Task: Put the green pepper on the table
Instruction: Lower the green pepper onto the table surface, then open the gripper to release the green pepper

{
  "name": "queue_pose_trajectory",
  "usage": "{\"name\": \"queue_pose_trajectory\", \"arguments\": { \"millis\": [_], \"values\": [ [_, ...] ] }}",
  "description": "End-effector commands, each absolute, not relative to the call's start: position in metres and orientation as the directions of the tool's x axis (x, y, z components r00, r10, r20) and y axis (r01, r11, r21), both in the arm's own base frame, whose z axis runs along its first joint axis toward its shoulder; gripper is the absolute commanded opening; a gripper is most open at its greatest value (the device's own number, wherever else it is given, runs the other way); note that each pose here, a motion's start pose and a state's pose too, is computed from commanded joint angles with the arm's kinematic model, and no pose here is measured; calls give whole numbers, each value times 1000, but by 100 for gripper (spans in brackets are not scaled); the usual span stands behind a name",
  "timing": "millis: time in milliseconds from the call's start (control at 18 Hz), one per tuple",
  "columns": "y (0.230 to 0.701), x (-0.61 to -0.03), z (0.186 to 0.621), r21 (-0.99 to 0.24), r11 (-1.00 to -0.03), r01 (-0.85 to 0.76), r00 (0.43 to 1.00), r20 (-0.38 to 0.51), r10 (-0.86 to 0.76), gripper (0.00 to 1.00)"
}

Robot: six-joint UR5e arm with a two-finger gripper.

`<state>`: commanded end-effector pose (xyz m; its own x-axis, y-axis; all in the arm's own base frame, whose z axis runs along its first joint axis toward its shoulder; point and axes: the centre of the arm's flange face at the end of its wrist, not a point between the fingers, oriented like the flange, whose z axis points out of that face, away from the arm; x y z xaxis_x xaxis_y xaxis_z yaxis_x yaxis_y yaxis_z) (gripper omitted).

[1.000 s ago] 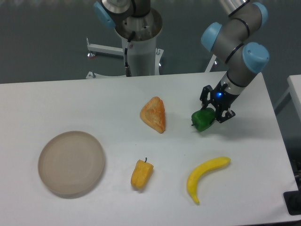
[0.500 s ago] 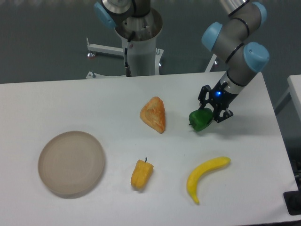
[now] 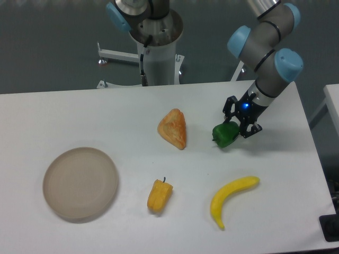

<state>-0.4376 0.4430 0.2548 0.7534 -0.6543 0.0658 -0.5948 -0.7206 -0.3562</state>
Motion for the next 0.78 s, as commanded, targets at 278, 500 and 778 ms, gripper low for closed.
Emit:
{"name": "queue_pose_trajectory", "arguments": {
  "millis": [278,500,778],
  "values": [
    [443,-438,255,-355,-722,-595,754,65,-653,48],
    [444,-440,257,-352,-721,-596,754,61,-654,73],
    [447,-445,265,-342,-720,-604,755,43,-654,96]
  ]
}}
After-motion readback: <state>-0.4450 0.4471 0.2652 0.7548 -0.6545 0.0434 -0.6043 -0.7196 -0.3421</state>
